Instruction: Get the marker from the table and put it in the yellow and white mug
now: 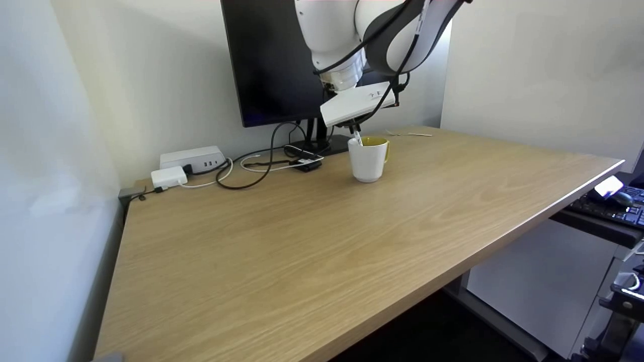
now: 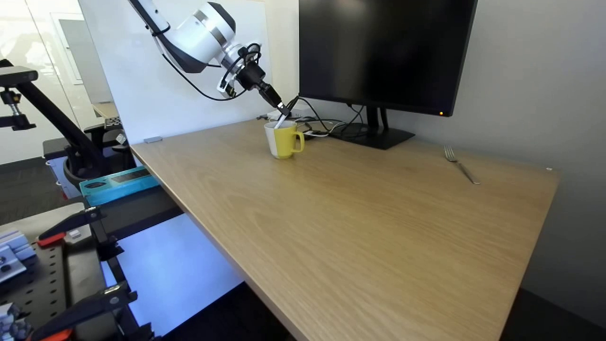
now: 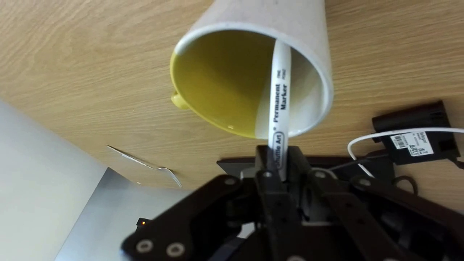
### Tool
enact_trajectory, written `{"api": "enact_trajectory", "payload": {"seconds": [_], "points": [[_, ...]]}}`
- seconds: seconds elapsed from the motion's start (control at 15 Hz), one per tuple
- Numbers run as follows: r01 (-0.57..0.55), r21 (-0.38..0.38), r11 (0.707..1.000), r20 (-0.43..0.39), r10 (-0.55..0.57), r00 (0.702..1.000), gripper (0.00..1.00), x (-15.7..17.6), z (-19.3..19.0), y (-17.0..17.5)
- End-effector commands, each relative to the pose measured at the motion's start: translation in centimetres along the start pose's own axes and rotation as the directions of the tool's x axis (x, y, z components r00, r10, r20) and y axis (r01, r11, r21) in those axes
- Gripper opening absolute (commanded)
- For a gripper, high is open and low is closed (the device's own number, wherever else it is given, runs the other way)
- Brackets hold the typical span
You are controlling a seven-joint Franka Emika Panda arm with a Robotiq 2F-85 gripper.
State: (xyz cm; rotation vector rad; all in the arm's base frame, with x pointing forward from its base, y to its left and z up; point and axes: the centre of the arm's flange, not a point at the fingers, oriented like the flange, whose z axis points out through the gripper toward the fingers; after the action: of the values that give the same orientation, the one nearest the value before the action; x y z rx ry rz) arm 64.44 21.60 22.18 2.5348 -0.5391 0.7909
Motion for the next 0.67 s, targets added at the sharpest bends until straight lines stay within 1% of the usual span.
{"api": "enact_trajectory", "payload": {"seconds": [0.0,0.07,0.13,0.47,0.6], "points": [[0.014,0.041,0.999,0.005,-0.015,1.0,0.39,-0.1,0.5,0.2],[0.016,0.042,0.999,0.006,-0.017,1.0,0.4,-0.2,0.6,0.3],[0.016,0.046,0.999,0.008,-0.016,1.0,0.45,-0.3,0.6,0.3],[0.016,0.066,0.998,0.019,-0.017,1.0,0.81,-0.3,0.6,0.7],[0.031,0.092,0.995,0.05,-0.036,0.998,0.94,0.3,0.4,1.4]]}}
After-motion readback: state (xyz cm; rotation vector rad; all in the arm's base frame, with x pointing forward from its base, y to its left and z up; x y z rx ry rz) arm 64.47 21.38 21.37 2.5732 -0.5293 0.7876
